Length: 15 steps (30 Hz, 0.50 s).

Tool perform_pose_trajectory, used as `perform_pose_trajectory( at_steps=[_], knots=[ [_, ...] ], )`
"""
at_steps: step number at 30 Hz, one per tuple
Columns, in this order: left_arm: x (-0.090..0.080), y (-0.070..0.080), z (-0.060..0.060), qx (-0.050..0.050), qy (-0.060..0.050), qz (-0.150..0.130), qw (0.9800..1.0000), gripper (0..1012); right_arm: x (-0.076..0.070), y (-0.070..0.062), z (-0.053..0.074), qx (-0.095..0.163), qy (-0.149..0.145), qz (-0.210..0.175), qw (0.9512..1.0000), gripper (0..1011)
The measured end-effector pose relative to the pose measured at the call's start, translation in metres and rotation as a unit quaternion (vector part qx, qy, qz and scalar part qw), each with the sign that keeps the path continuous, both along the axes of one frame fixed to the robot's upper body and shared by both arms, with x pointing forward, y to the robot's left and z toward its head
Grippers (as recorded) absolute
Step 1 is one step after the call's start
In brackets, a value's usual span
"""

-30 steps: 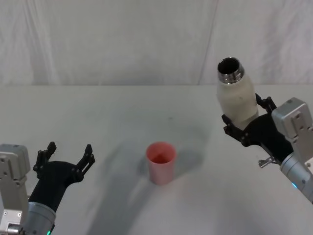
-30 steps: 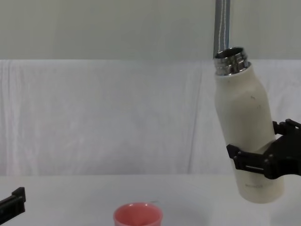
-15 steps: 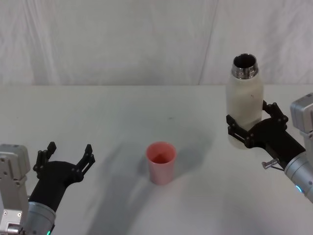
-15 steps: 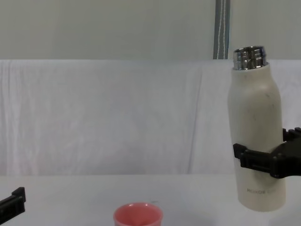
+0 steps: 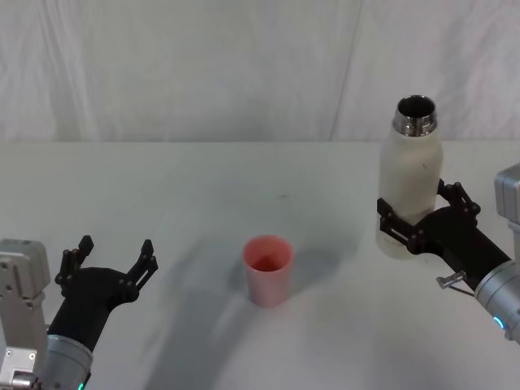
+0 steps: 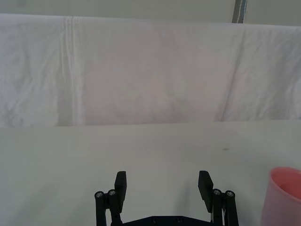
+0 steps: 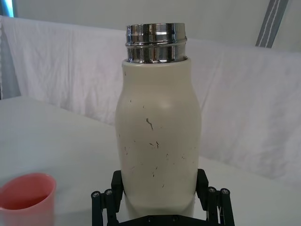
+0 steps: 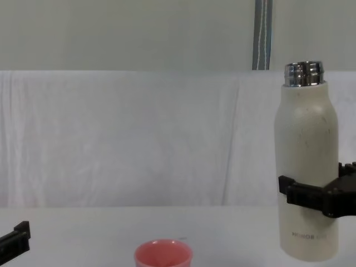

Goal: Grasp the thermos with one hand and pour water into the cup lid.

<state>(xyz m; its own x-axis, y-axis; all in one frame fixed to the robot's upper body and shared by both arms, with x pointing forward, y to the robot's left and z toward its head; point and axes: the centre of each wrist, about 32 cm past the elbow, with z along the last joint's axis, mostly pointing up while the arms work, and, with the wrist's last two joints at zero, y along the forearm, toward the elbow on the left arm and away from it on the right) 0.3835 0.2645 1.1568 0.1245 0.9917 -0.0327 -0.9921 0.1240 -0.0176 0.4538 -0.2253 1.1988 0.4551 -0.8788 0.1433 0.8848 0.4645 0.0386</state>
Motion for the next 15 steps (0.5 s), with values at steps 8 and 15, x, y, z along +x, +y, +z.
perform_pose_trajectory(
  at_steps=[8, 15],
  knots=[
    [0.0, 0.0, 0.0, 0.0, 0.0, 0.0, 1.0, 1001, -0.004, 0.0002, -0.0042, 0.012, 0.012, -0.007, 0.9998, 953],
    [0.0, 0.0, 0.0, 0.0, 0.0, 0.0, 1.0, 1001, -0.0067, -0.0021, -0.0088, 0.022, 0.022, -0.02, 0.9993, 953]
  ],
)
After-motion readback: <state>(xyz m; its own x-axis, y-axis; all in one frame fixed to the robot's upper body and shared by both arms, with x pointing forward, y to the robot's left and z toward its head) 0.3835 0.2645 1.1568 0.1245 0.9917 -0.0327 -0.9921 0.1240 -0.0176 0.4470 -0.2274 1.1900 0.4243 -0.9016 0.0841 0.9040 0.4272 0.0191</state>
